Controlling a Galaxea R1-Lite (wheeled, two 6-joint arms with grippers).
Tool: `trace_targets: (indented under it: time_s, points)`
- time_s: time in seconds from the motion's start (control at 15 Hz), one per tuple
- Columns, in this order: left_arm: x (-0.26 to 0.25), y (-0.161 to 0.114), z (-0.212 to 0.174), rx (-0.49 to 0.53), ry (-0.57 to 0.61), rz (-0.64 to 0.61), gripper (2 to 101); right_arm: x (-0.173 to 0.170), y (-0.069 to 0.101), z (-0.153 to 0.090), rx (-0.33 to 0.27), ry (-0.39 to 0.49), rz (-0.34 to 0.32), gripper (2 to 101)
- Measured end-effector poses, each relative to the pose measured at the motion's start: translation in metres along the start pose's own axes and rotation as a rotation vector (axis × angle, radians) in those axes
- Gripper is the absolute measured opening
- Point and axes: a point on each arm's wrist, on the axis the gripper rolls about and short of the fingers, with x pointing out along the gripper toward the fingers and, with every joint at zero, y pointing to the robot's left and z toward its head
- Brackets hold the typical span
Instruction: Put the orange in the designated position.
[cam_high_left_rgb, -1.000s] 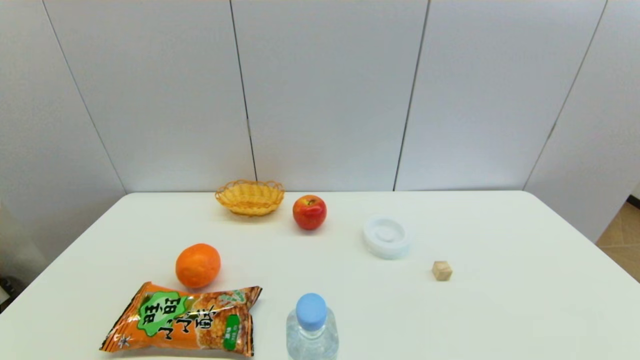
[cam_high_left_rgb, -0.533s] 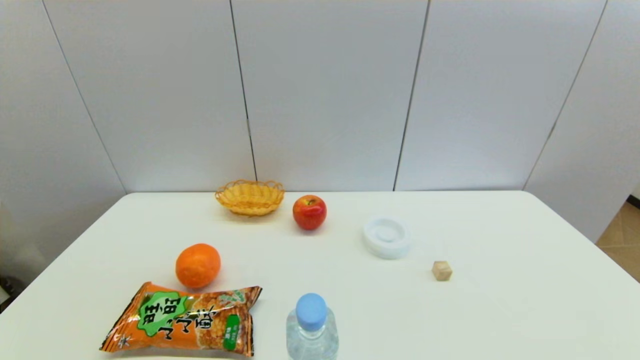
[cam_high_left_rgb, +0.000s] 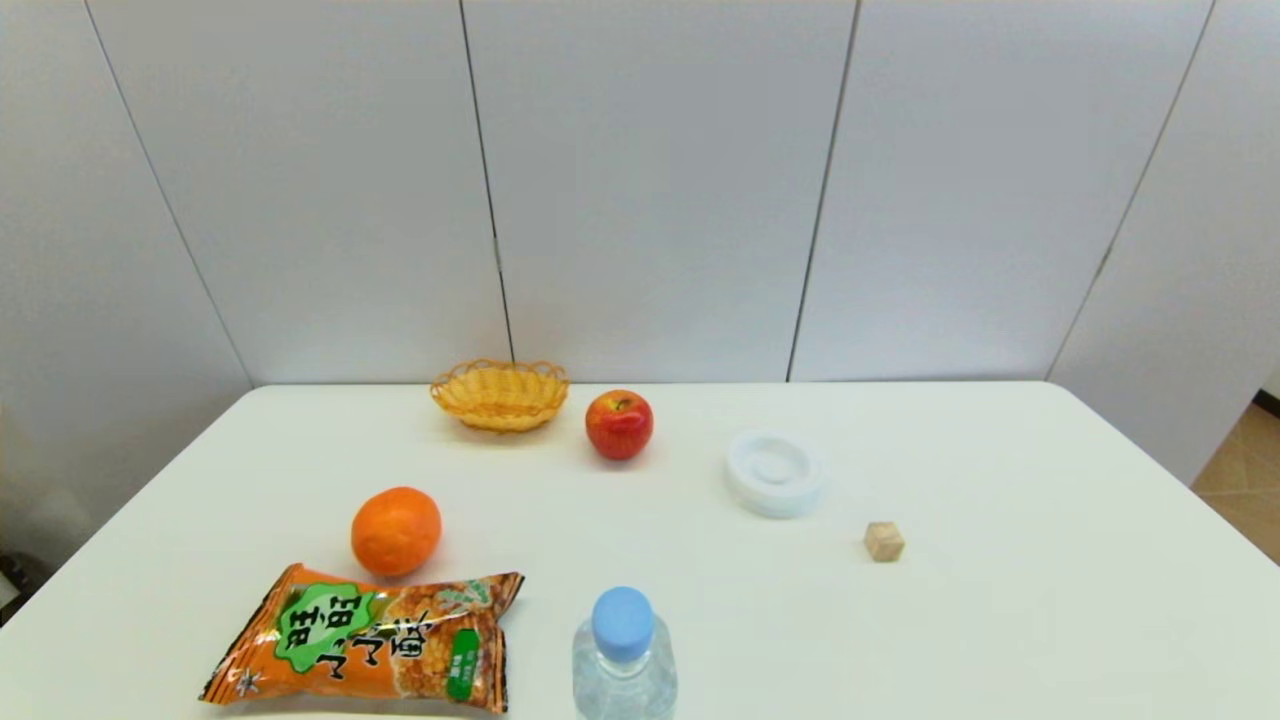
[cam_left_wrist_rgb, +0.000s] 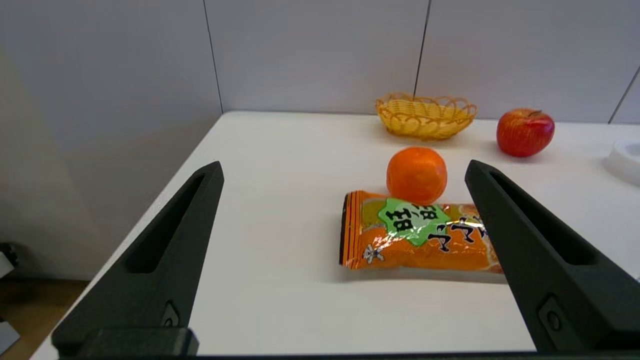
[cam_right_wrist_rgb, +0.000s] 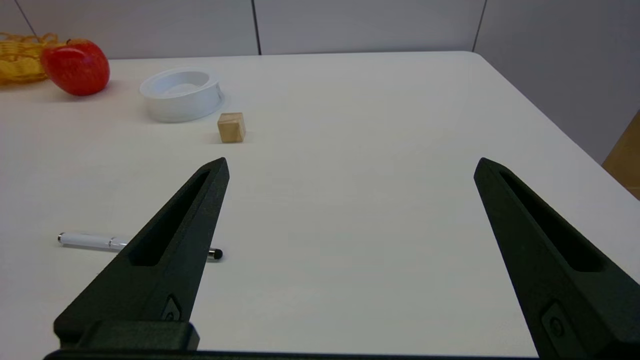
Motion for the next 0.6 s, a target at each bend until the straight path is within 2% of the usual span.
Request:
trace_targets:
  time_s: [0.6]
  points:
    - [0.021,-0.004,-0.041,0.015,-0.035,-0.095,97.8,0.0,0.0,0.0,0.0,0.0,0.0,97.3]
